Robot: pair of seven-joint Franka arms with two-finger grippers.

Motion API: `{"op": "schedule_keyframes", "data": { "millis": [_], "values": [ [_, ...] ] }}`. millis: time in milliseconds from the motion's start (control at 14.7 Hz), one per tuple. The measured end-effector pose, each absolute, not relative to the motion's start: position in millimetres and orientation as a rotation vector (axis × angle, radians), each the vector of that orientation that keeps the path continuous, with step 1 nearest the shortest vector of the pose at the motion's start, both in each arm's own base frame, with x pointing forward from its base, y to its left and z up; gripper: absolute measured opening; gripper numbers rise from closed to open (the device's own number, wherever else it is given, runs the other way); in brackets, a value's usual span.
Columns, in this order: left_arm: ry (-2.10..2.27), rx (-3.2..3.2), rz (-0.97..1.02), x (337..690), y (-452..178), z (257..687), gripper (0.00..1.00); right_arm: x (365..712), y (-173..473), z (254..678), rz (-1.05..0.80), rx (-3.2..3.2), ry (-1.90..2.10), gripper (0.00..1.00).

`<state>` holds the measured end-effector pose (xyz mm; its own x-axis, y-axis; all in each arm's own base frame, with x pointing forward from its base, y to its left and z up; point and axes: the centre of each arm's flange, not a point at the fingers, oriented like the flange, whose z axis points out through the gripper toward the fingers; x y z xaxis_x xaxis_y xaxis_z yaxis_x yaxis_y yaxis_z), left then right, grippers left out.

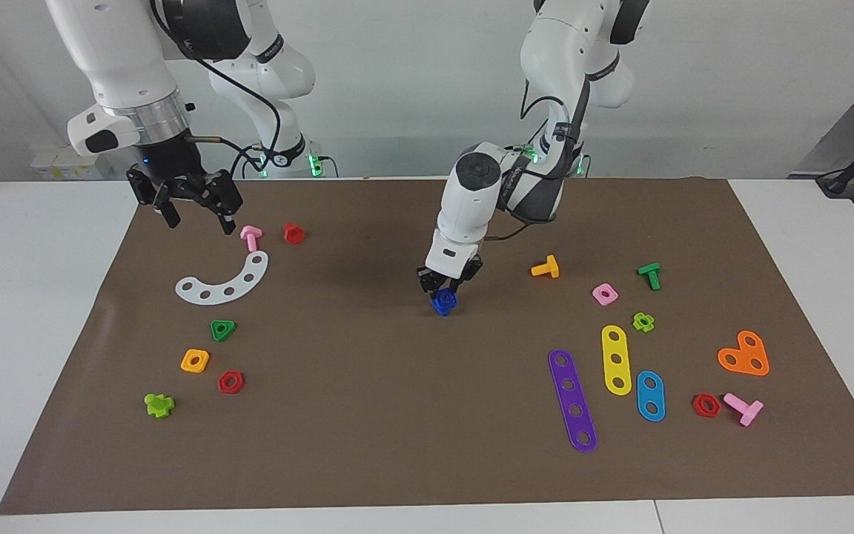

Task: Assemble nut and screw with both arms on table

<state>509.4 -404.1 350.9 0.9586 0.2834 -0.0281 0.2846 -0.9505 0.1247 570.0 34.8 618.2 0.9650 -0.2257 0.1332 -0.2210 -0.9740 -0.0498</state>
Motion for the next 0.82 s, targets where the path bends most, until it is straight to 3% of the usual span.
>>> {"op": "schedule_keyframes", "data": {
  "millis": [818],
  "values": [
    [0.427, 3.028, -0.093, 506.7, -406.2, 354.4, 0.46, 564.8, 35.0, 613.0, -0.178, -3.086, 0.35, 1.0]
  ]
}}
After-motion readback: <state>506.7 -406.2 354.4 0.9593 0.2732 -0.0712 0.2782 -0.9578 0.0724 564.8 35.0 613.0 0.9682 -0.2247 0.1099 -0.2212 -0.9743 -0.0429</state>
